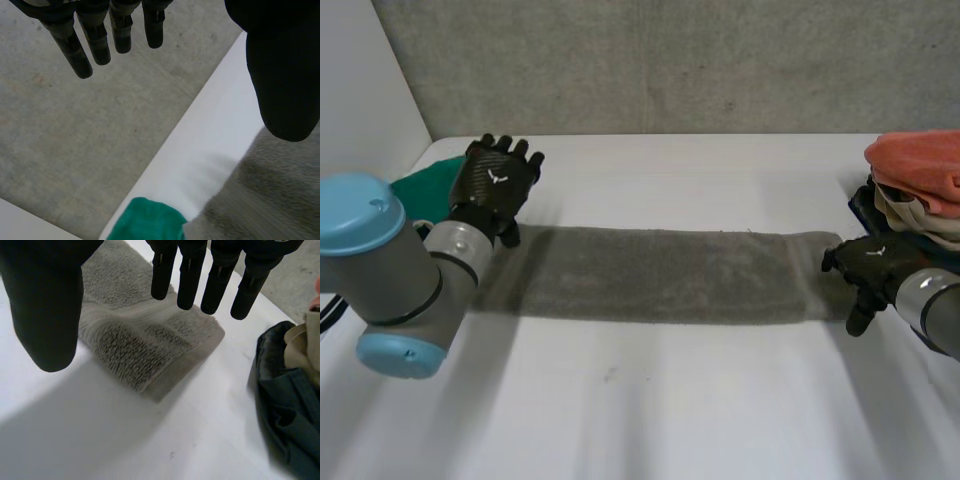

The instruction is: Fold the laundry.

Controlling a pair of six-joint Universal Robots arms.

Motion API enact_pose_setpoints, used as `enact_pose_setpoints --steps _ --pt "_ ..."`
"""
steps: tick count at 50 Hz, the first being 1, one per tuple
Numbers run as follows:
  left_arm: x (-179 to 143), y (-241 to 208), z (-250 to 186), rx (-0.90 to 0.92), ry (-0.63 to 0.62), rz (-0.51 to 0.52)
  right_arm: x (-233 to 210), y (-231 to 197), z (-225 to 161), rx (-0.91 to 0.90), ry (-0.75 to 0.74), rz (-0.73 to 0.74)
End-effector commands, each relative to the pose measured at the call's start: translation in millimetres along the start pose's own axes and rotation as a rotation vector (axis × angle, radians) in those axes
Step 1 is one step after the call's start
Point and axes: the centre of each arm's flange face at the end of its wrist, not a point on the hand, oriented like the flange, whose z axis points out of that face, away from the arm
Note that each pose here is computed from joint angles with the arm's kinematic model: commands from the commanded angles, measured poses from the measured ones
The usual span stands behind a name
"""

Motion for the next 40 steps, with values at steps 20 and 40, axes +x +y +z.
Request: enact_pose_setpoints --steps 20,40 --pt "6.0 6.9 -7.0 0.002 0.017 0.0 69.6 52.9 35.0 -0.049 0.313 -0.134" --pt "-27.2 -10.3 -25.3 0.034 -0.065 -0.017 26.7 -80.3 16.6 0.398 0.399 -0.618"
